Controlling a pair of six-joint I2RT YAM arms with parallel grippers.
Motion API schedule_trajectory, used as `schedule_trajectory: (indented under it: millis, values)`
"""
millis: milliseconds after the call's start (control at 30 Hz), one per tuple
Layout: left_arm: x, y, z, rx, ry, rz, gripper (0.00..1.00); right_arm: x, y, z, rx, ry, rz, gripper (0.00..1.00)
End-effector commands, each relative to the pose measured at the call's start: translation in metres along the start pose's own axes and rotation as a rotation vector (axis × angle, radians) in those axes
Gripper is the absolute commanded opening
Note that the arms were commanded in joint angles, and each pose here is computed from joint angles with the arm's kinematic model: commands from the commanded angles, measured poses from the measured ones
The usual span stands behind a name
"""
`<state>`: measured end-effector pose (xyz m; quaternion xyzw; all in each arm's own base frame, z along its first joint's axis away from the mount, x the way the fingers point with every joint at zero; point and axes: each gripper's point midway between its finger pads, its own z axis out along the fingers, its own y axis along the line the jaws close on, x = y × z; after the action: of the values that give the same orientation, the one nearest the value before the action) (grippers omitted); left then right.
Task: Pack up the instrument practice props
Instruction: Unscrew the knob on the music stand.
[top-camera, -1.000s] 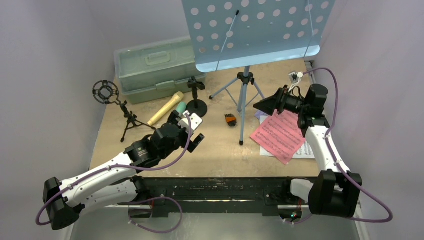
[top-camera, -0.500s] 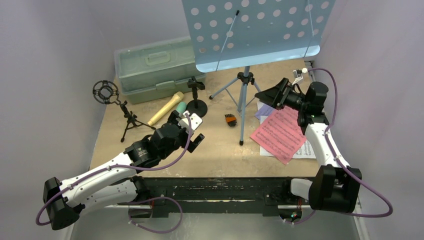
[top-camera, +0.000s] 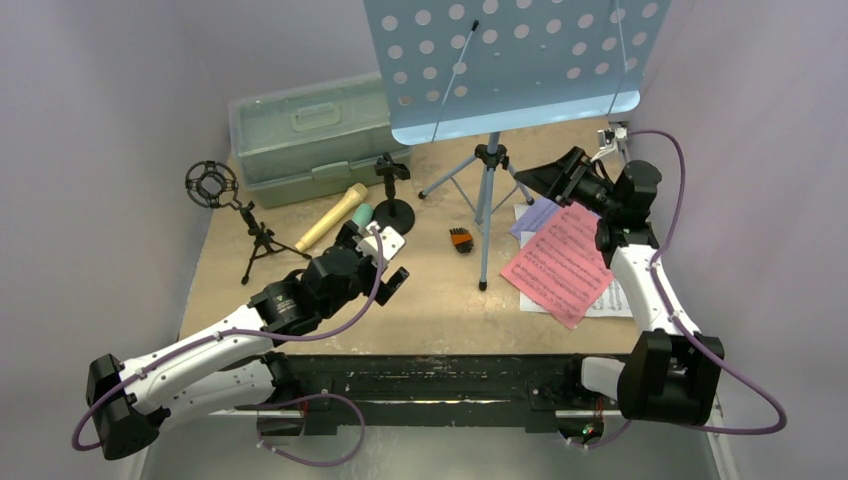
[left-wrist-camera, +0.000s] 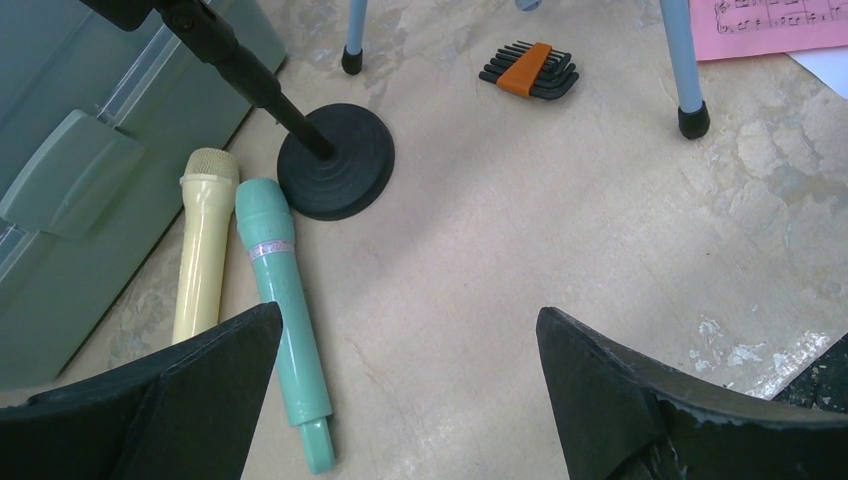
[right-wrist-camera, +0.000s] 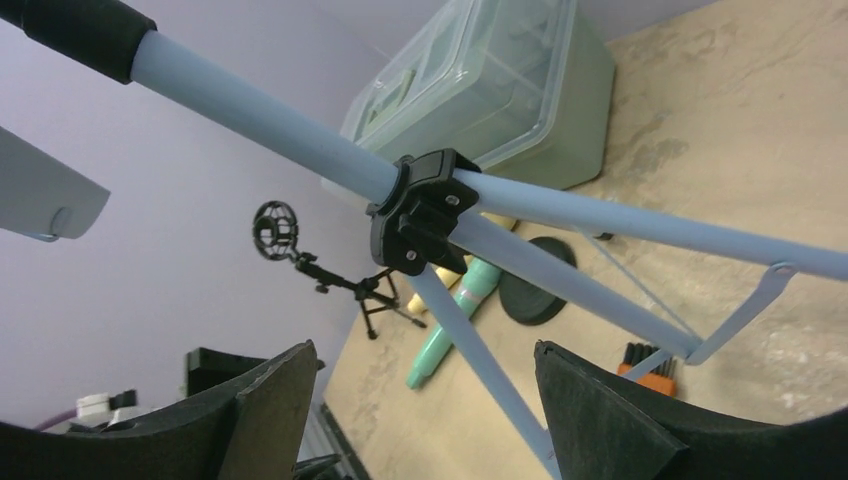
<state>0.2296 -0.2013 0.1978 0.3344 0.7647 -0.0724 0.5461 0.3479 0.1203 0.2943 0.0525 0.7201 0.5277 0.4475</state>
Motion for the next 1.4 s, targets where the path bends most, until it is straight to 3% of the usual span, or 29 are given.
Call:
schedule_trajectory:
  millis: [0, 200, 500, 633, 900, 1067, 1367]
  values:
    - [-0.014, 0.005, -0.001, -0.012, -0.03, -0.009, 0.99, -0.027, 0.009, 0.005, -0.015, -0.106, -0.242, 0.79]
    - [-0.013, 0.005, -0.001, -0.014, -0.026, -0.009, 0.99, -0.018, 0.017, 0.026, -0.092, -0.078, -0.343, 0.62]
    - [-0.014, 0.005, -0.001, -0.014, -0.028, -0.008, 0.99, -0.024, 0.011, 0.04, -0.046, -0.12, -0.504, 0.59]
    - [-0.014, 0.005, -0.001, -0.014, -0.03, -0.009, 0.99, -0.023, 0.011, 0.042, -0.073, -0.137, -0.669, 0.55]
    - [-0.014, 0.005, -0.001, -0.015, -0.029, -0.009, 0.99, -0.023, 0.022, 0.044, -0.157, -0.169, -0.83, 0.45]
    - [-0.014, 0.005, -0.001, -0.015, -0.029, -0.008, 0.99, -0.016, 0.022, 0.048, -0.207, -0.13, -0.886, 0.28]
    - [-0.014, 0.005, -0.001, -0.013, -0.028, -0.007, 0.99, -0.017, 0.01, 0.053, -0.174, -0.105, -0.903, 0.31]
